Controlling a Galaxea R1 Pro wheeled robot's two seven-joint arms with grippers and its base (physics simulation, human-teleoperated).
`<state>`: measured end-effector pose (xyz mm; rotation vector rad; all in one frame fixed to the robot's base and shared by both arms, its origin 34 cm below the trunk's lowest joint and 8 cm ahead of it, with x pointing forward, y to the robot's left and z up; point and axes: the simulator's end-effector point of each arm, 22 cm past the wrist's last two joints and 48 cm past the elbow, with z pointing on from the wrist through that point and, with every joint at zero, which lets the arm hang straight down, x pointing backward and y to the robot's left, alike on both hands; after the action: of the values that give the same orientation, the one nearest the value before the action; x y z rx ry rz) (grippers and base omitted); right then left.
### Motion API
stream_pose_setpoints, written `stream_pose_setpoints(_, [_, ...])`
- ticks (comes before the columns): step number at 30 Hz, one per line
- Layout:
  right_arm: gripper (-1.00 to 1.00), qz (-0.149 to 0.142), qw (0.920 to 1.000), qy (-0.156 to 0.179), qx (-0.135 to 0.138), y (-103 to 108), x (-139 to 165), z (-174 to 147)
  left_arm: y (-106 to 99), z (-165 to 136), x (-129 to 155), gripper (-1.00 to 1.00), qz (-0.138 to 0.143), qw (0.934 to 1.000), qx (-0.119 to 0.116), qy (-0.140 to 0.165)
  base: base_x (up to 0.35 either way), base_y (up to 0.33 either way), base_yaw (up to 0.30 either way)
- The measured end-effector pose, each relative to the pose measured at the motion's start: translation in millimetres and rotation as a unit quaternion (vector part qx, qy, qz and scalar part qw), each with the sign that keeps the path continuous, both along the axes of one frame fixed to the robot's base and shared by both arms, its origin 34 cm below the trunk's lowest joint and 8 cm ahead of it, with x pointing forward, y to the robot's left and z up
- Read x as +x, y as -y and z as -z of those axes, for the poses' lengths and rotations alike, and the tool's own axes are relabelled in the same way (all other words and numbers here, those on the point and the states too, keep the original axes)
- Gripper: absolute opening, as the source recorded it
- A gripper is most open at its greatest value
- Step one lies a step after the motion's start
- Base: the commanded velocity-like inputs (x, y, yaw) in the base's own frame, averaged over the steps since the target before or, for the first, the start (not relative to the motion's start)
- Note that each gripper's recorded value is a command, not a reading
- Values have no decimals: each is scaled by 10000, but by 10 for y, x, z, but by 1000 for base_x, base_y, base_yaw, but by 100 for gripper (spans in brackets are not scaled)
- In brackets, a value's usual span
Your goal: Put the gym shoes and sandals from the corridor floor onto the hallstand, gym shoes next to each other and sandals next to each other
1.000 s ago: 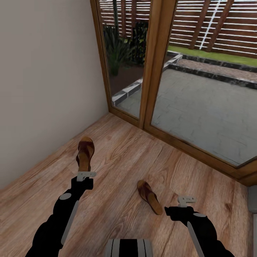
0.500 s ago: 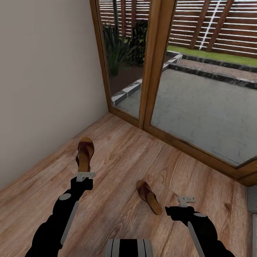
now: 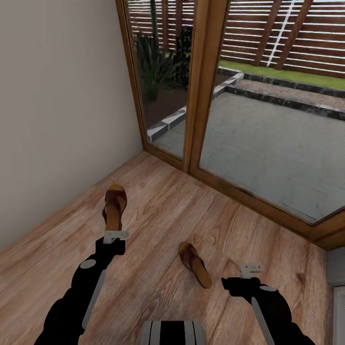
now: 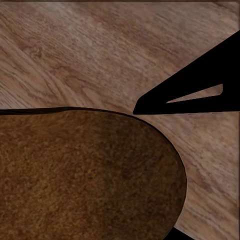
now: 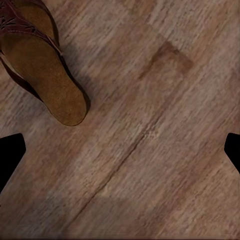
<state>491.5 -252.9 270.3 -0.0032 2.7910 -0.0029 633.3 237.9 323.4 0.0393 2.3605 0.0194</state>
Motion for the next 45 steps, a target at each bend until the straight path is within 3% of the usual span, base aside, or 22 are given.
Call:
stream_pose_setpoints(9, [100, -12, 10000, 0, 19, -13, 0, 0, 2, -5, 3, -100, -2, 10000, -5, 6, -155, 0, 0])
stream_pose_setpoints(45, [100, -28, 10000, 1, -30, -5, -1, 3, -6, -22, 13, -100, -13, 10000, -4, 28, -2, 0, 21])
